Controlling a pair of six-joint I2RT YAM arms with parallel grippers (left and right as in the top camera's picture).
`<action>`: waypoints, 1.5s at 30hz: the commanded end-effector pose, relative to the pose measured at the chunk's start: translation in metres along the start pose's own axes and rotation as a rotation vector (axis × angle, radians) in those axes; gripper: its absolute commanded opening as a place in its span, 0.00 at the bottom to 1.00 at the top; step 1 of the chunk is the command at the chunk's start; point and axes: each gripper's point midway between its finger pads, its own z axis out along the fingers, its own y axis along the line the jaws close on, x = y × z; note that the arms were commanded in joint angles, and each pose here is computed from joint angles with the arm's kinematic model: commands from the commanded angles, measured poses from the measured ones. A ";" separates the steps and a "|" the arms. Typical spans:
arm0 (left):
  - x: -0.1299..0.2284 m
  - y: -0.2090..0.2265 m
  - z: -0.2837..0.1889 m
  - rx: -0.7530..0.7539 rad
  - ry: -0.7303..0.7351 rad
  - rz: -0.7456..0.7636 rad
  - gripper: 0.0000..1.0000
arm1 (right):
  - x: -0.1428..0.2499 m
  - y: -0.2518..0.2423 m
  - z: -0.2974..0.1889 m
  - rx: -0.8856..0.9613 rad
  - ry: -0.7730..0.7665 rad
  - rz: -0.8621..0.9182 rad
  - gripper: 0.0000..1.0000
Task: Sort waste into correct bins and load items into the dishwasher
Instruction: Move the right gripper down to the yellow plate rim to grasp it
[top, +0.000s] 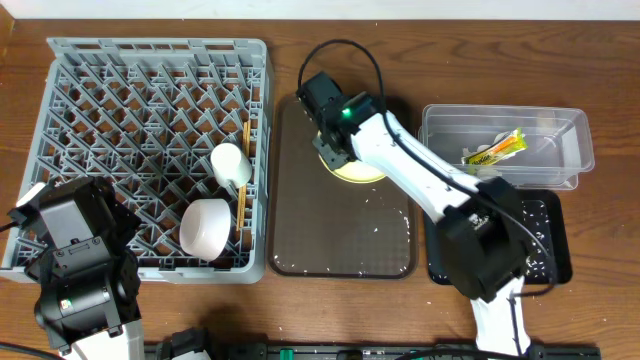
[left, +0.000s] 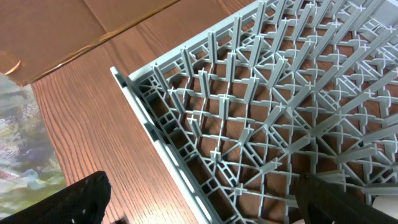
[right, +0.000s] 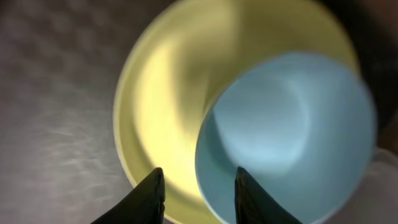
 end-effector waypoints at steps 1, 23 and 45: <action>-0.006 0.003 -0.004 -0.010 -0.016 -0.019 0.96 | 0.009 -0.008 0.015 0.030 0.046 0.000 0.33; -0.006 0.003 -0.004 -0.010 -0.017 -0.019 0.96 | 0.030 -0.012 0.034 0.038 0.101 0.000 0.01; -0.006 0.003 -0.004 -0.010 -0.016 -0.019 0.96 | 0.018 -0.017 0.002 0.029 0.036 0.014 0.13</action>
